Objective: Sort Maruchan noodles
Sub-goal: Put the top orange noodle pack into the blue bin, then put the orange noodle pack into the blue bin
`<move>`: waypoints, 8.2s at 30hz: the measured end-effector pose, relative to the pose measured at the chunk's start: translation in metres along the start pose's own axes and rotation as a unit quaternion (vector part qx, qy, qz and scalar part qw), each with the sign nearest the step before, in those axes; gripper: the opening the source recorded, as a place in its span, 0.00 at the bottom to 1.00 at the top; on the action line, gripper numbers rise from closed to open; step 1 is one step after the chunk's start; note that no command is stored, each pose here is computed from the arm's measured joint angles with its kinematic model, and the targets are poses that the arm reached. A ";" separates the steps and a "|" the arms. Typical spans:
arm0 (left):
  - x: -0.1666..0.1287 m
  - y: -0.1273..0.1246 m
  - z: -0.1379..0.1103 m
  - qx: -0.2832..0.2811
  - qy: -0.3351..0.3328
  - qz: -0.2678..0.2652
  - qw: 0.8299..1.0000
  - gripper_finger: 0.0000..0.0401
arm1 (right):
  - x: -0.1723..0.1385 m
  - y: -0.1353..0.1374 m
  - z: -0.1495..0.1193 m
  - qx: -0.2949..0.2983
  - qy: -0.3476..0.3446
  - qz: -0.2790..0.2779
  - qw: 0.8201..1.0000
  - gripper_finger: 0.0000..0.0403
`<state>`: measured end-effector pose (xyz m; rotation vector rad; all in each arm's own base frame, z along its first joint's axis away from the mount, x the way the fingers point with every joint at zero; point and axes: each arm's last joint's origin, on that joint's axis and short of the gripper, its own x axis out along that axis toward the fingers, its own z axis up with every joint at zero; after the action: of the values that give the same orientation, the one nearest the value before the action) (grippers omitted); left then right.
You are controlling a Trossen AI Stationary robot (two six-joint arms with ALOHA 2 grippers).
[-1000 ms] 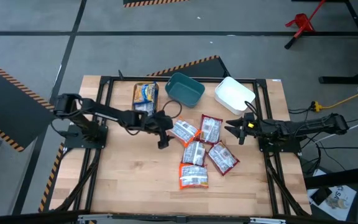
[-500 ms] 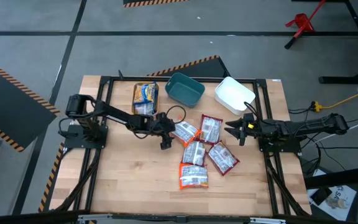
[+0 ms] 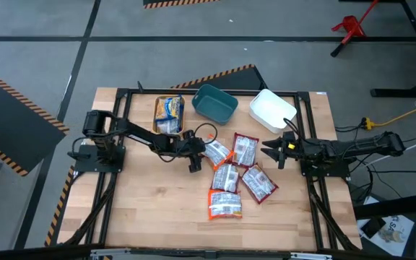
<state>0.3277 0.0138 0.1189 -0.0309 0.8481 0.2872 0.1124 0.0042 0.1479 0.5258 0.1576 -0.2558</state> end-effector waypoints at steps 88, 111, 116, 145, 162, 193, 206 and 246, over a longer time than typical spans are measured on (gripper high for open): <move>-0.085 0.116 0.143 0.030 -0.035 -0.032 0.998 0.39 | 0.000 -0.001 0.000 -0.003 -0.007 -0.014 1.000 0.47; -0.091 -0.152 0.096 0.130 -0.022 -0.227 0.965 0.41 | 0.000 0.002 -0.005 -0.042 0.052 0.061 0.996 0.47; -0.085 -0.174 0.084 0.090 -0.001 -0.270 0.959 0.45 | 0.000 0.003 -0.005 -0.029 0.061 0.070 0.995 0.47; -0.031 -0.249 0.054 0.019 -0.039 -0.106 0.993 0.57 | -0.001 0.005 -0.010 -0.049 0.109 0.126 0.985 0.47; -0.014 -0.245 0.030 0.113 0.004 -0.011 0.994 0.57 | -0.001 0.005 -0.010 -0.047 0.109 0.125 0.985 0.47; -0.024 -0.247 0.039 0.148 0.022 0.022 0.989 0.04 | -0.001 0.005 -0.010 -0.034 0.110 0.123 0.986 0.47; -0.060 -0.249 0.085 0.083 0.023 0.029 0.996 0.00 | -0.001 0.005 -0.010 -0.034 0.110 0.123 0.986 0.47; -0.070 0.069 0.233 0.278 0.140 0.116 0.943 0.00 | 0.001 0.000 -0.002 -0.033 0.017 0.011 0.999 0.47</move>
<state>0.4369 0.0967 0.3316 0.5706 1.1955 0.2573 0.1130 0.0053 0.1461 0.4670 0.1921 -0.2203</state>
